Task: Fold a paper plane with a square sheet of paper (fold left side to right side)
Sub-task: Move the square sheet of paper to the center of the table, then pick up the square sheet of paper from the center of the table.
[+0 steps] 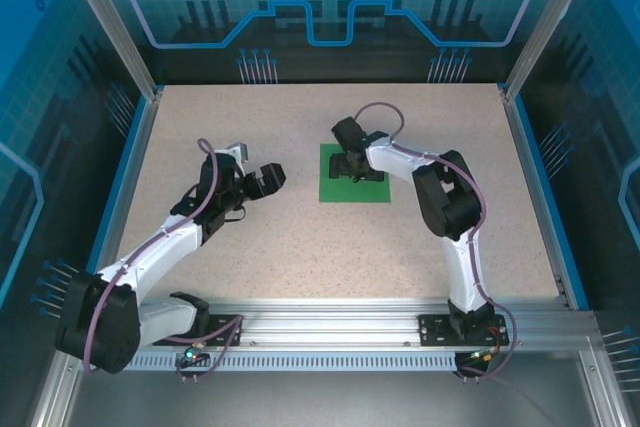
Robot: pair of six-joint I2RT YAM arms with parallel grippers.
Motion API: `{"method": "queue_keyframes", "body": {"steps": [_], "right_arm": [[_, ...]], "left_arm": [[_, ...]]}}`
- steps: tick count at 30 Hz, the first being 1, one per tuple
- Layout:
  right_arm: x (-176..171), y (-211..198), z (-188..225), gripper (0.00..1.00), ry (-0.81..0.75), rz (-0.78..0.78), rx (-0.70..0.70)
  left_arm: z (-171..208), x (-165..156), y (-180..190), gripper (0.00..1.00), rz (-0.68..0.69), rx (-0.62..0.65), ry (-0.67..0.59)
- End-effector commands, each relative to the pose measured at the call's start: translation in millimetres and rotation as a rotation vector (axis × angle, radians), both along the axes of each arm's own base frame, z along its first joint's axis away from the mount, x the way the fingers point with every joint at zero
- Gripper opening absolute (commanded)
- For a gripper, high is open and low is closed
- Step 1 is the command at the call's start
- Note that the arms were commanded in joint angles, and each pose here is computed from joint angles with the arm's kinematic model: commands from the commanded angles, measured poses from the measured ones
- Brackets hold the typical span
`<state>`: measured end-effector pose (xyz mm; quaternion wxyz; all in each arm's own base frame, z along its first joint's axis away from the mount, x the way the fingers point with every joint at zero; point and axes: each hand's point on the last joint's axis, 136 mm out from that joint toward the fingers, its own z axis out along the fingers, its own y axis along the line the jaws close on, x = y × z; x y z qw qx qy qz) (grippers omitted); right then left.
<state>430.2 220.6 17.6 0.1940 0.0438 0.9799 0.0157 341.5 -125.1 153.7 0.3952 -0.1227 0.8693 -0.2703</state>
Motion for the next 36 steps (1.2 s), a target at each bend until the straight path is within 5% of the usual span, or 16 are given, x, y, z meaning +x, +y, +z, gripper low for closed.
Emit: {"method": "queue_keyframes", "body": {"steps": [1, 10, 19, 28, 36], "right_arm": [[-53.4, 7.1, -21.0, 1.00, 0.137, -0.027, 0.027], [-92.8, 27.6, -5.5, 1.00, 0.118, 0.074, 0.033], [-57.5, 19.1, 64.3, 1.00, -0.102, 0.150, 0.043], [-30.2, -23.4, 33.7, 1.00, -0.037, 0.175, 0.003], [-11.5, -32.1, 14.5, 1.00, -0.007, 0.173, 0.029]], "left_arm": [[6.8, 3.5, -1.5, 0.99, 0.013, -0.004, 0.001], [6.9, 3.0, -6.9, 0.99, -0.006, -0.026, 0.020], [-16.6, -5.1, -52.1, 0.99, -0.186, -0.175, 0.254], [-60.3, -23.2, -130.2, 0.99, -0.427, -0.281, 0.494], [-90.6, -28.7, -150.6, 0.95, -0.438, -0.215, 0.579]]}}
